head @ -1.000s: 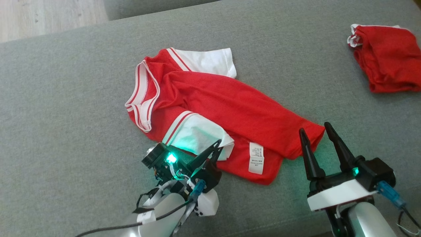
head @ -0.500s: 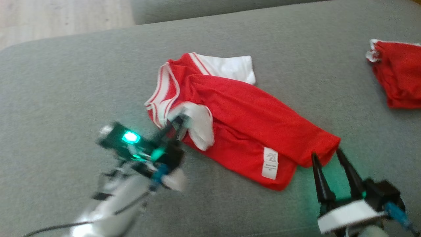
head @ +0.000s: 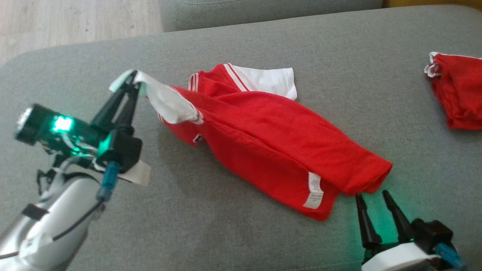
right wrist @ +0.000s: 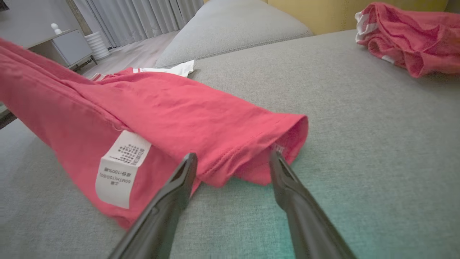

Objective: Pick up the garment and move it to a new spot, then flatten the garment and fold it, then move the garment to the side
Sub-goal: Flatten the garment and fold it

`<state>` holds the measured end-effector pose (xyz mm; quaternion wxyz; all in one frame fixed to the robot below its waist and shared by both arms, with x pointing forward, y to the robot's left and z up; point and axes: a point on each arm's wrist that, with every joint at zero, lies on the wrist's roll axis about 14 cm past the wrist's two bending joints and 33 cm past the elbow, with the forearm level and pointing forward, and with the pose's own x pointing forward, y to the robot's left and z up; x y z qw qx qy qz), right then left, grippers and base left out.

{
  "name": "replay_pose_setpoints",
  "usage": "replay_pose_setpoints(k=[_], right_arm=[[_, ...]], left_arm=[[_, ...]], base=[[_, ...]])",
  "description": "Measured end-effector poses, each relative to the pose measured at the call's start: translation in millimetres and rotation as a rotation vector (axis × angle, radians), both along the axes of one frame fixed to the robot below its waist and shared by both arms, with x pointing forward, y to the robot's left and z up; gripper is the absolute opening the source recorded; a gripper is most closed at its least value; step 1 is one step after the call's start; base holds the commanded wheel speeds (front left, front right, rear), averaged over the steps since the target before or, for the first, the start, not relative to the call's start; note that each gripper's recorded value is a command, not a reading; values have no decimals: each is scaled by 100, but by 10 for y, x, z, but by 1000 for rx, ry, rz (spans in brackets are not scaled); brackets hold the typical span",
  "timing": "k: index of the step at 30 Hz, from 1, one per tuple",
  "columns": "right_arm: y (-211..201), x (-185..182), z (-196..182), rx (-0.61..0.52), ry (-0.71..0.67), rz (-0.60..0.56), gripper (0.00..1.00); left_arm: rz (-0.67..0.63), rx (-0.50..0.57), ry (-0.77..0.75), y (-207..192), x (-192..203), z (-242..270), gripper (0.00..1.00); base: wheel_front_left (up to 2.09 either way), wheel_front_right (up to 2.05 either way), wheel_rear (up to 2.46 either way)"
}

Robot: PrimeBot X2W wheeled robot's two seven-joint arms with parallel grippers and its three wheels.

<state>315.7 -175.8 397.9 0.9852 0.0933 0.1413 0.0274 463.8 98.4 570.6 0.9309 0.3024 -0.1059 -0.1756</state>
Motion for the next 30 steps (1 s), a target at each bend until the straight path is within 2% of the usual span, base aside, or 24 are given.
replay_pose_setpoints(k=[9, 16, 20, 30], right_arm=[[121, 127, -83, 90, 30, 4, 100], [340, 137, -170, 122, 68, 93, 100], [344, -24, -287, 172, 120, 68, 100], [392, -56, -270, 259, 128, 43, 100]], left_arm=[[39, 12, -40, 162, -8, 176, 0], [81, 27, -19, 343, -89, 127, 0], [98, 33, -13, 410, -97, 102, 0], [109, 27, -10, 476, -199, 110, 0]], base=[[0, 0, 0], [0, 0, 0], [0, 0, 0], [0, 0, 0]])
